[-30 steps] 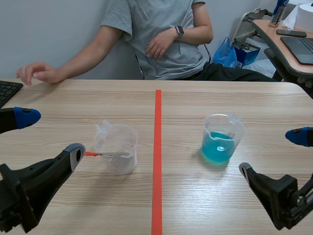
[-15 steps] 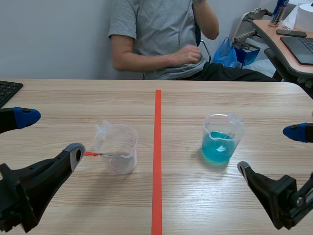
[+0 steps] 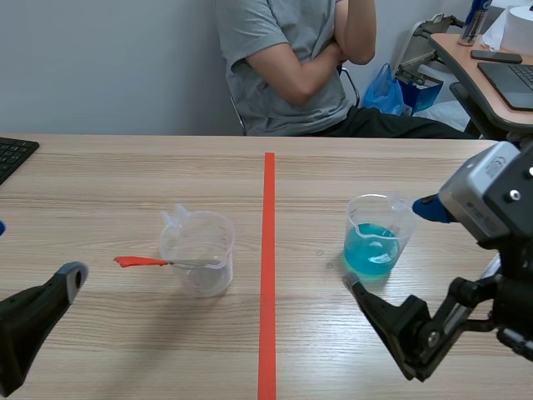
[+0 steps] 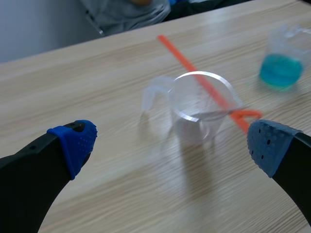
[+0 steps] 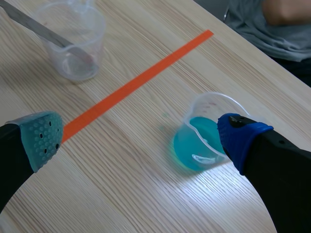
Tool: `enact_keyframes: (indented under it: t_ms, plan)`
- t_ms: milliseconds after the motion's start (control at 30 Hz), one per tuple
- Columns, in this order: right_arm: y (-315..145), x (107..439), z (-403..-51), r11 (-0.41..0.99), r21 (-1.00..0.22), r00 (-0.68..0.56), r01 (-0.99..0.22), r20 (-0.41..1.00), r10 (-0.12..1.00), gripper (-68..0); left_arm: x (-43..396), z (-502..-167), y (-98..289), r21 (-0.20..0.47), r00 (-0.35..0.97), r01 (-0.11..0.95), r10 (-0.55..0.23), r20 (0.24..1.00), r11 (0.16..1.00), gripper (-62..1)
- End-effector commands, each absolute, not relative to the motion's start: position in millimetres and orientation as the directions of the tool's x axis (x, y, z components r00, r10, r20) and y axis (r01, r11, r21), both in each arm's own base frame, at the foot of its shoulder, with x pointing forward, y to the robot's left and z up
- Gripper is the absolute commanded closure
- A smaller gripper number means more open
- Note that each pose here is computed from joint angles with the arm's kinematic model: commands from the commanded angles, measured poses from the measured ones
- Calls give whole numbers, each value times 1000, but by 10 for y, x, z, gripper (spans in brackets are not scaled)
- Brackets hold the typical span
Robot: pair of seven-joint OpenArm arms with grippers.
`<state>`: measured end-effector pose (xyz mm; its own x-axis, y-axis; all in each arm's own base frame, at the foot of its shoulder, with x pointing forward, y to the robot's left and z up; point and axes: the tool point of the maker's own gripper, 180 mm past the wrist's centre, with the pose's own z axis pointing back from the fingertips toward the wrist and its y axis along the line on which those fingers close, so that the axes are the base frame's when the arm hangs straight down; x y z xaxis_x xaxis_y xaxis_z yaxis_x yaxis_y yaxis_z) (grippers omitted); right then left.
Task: Do the redox reaction experiment.
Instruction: 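Lift the metal plate out of the left beaker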
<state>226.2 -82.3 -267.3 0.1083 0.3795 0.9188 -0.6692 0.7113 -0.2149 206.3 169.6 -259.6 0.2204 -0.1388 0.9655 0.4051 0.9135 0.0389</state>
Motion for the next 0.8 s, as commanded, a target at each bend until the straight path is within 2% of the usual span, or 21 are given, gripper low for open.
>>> enact_keyframes:
  t_ms: [0,167,300,500,767]
  plan:
    - [-743,2298,-2564,691,-241,56,-682,924,377,-679,1967,-2675,1793,34,258,384,-142,956,923,-623]
    - [-483,2266,-2562,631,-262,4,-730,922,388,-679,1588,-3061,2147,7,407,305,-137,903,952,-623]
    - [-302,2208,-2562,592,-263,-24,-762,925,380,-679,1203,-3365,2386,-28,521,219,-92,848,975,-623]
    - [-28,2135,-2549,516,-296,-90,-804,918,386,-679,655,-3781,2695,-30,656,86,-34,754,996,-623]
    - [333,2087,-2609,417,-374,-197,-829,892,408,-679,259,-4214,2771,-46,752,43,-2,659,998,-623]
